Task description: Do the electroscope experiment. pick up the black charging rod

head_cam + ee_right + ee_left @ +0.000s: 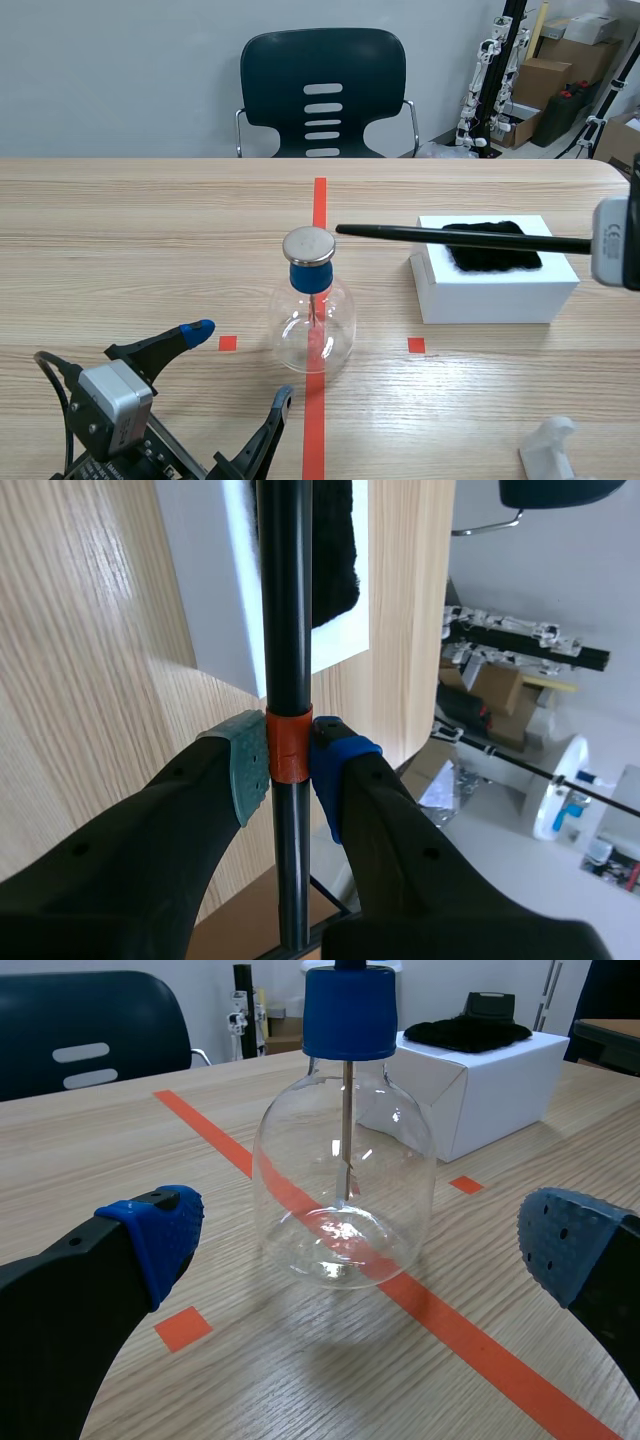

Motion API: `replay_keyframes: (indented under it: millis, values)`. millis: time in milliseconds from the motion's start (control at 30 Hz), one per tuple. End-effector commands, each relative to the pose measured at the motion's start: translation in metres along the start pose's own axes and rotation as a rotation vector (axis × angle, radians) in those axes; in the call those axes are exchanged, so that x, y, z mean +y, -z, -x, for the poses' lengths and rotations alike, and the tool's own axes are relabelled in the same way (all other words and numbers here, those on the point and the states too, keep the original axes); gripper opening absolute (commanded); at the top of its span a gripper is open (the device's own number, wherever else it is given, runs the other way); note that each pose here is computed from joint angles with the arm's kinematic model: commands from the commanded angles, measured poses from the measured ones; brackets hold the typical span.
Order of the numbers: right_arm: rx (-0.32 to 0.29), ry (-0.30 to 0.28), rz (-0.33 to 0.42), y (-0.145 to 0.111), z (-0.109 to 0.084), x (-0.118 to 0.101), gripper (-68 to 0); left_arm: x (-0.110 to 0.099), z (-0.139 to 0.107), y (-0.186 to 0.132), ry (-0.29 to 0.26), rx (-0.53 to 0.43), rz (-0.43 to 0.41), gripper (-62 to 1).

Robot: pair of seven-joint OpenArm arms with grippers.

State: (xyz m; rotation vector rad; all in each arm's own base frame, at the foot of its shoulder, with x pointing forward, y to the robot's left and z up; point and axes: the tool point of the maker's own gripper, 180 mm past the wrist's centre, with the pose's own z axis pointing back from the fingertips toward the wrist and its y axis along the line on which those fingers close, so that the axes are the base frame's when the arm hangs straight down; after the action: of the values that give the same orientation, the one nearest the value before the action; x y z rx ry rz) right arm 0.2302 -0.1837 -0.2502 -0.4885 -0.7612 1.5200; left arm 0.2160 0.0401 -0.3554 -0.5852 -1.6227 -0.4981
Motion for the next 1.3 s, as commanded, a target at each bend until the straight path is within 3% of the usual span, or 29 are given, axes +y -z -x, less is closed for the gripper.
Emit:
replay_keyframes:
  millis: [0,400,600,833,1267]
  values:
    - [-0.013,-0.023,-0.013,-0.004,-0.006,0.006,-65.8,-0.002,-0.007,0.003,-0.006,-0.034,0.003,1.4]
    - [-0.027,-0.094,-0.128,-0.028,-0.027,0.063,-65.8,-0.002,-0.007,0.003,-0.006,-0.034,0.003,1.4]
    - [-0.052,-0.1,-0.135,-0.042,-0.038,0.068,-65.8,-0.002,-0.007,0.003,-0.006,-0.034,0.003,1.4]
    - [-0.055,-0.065,-0.194,-0.055,-0.035,0.089,-65.8,-0.002,-0.007,0.003,-0.006,-0.034,0.003,1.4]
    - [-0.042,-0.065,-0.149,-0.055,-0.033,0.083,-65.8,-0.002,-0.007,0.003,-0.006,-0.034,0.003,1.4]
